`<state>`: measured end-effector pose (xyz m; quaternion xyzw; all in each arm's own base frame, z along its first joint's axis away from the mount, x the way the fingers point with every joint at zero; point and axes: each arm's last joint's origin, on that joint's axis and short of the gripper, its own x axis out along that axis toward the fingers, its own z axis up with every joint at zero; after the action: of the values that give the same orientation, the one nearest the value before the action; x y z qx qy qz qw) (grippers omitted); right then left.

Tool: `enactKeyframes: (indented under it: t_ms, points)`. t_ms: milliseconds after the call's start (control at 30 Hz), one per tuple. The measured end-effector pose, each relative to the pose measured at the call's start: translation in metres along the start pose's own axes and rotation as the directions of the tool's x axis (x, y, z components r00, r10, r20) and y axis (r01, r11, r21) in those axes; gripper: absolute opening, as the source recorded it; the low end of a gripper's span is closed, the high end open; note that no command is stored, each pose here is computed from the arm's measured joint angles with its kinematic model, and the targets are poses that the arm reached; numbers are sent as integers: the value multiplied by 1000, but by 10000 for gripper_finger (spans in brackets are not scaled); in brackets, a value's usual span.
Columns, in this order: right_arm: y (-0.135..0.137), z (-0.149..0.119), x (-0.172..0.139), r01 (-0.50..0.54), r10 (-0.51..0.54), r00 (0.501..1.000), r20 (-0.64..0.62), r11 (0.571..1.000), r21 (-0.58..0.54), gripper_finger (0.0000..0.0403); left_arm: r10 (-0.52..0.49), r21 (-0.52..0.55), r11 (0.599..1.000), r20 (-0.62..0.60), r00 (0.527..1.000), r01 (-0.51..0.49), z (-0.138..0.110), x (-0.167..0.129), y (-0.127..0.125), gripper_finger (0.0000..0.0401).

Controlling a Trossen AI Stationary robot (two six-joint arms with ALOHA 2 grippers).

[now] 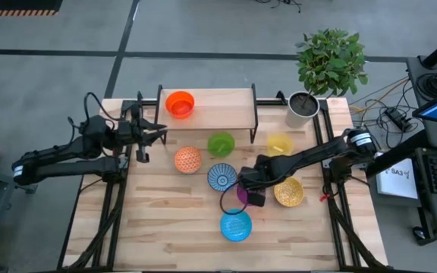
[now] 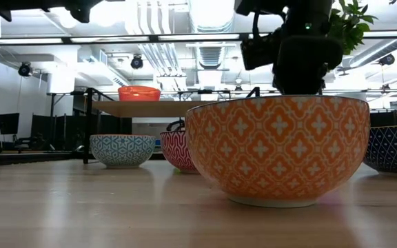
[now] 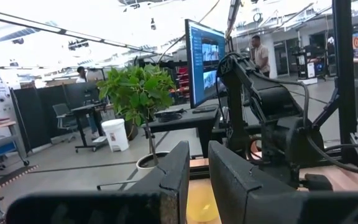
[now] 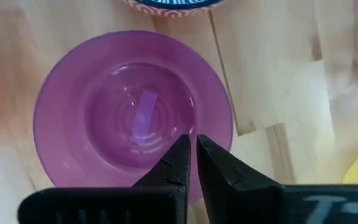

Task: Place and stack bowls onto a shelf
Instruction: Stack the transparent violet bowl on top of the transparent orange bowl on the shelf

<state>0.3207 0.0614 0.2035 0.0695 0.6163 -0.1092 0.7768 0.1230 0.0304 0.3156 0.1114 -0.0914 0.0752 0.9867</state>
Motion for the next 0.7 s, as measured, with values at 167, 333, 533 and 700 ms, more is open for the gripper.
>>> enactKeyframes:
  t_ms: [167, 333, 533, 700]
  points:
    - [-8, 10, -1, -6, 8, 999, 47, 999, -35, 18, -2, 20, 1000, -13, 1000, 2, -1, 0, 0, 42]
    - [-19, 21, -7, -18, 21, 997, 72, 999, -34, 48, -2, 24, 1000, -14, 1000, 3, -1, 0, 0, 42]
    - [-27, 25, -7, -28, 32, 997, 71, 998, -60, 114, -2, 35, 999, -14, 1000, 3, -1, 0, 0, 42]
    - [-26, 25, -3, -24, 33, 997, 68, 991, -133, 151, -3, 42, 999, -18, 1000, 4, -2, 0, 0, 42]
